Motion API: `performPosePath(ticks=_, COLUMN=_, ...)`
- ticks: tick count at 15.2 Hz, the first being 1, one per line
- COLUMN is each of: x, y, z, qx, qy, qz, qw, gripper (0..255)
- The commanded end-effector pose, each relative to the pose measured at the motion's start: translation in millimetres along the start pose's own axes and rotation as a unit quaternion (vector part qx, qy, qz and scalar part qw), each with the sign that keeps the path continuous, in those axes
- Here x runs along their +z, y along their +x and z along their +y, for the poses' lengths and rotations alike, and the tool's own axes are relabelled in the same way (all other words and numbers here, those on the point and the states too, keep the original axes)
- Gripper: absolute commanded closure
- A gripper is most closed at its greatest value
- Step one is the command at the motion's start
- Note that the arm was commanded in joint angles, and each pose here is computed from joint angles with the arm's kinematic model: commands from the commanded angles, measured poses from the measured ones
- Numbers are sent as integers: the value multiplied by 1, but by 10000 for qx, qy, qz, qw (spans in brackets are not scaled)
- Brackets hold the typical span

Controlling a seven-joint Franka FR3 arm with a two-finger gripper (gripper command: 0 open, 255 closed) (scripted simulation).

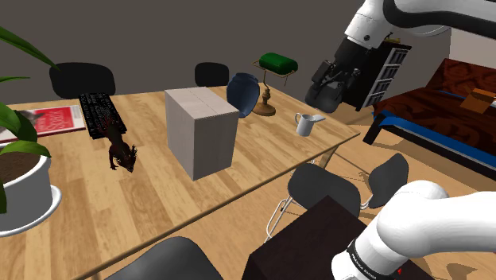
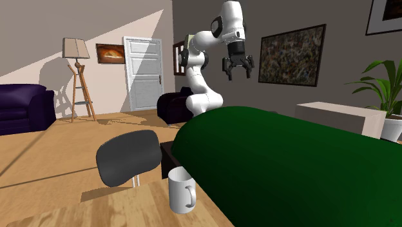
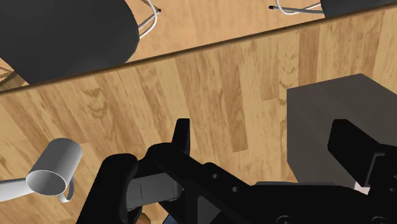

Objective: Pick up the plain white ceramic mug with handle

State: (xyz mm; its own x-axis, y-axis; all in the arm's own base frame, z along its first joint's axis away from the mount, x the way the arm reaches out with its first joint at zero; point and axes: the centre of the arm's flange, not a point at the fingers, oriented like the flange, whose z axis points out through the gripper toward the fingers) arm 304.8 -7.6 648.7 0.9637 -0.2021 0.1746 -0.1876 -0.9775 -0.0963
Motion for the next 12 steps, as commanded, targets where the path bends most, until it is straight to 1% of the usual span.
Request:
performPosePath(ticks=1, x=0, y=0, z=0, qx=0, qy=0, qz=0, qw=10000, gripper=0)
performPosePath(ticks=12, x=76, y=73, z=102, qx=-543, qy=-86, qz=-230, qw=9982, gripper=0)
